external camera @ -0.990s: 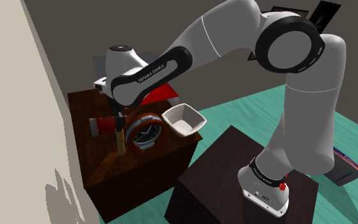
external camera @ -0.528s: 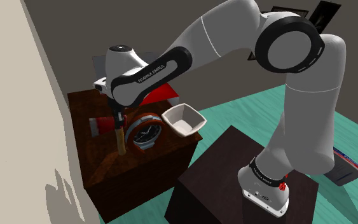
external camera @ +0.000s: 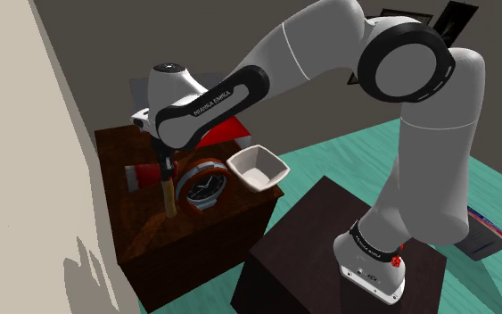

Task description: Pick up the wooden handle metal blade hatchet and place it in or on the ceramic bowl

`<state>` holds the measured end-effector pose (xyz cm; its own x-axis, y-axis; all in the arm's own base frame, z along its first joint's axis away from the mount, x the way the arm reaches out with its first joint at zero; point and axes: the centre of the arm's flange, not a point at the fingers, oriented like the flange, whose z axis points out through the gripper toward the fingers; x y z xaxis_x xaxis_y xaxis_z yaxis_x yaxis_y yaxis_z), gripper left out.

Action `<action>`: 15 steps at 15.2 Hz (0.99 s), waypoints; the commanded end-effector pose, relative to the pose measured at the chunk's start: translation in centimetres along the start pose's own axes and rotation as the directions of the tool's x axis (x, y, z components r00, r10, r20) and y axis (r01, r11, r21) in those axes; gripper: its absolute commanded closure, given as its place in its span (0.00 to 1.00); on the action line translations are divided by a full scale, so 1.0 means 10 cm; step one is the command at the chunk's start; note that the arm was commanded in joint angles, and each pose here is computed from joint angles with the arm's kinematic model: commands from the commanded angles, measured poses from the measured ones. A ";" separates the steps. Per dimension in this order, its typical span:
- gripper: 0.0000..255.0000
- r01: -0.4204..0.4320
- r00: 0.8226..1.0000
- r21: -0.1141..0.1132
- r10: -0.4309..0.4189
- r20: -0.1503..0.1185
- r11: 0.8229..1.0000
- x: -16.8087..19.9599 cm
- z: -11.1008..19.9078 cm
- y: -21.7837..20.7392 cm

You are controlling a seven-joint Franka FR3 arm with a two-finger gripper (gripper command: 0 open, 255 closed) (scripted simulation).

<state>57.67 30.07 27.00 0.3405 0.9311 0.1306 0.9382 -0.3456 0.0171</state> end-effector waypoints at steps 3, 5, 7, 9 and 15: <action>1.00 0.000 1.000 0.000 0.000 0.000 1.000 0.02 -0.15 0.00; 1.00 0.000 1.000 0.000 0.000 0.000 1.000 0.03 -0.26 0.00; 1.00 0.000 1.000 0.000 0.000 0.000 1.000 0.05 -0.36 0.01; 1.00 0.000 1.000 0.000 0.000 0.000 1.000 0.06 -0.47 0.01; 1.00 0.000 1.000 0.000 0.000 0.000 1.000 0.10 -0.78 0.01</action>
<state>57.47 30.05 34.24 0.3403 0.9313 0.1302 0.9384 -0.3452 0.0166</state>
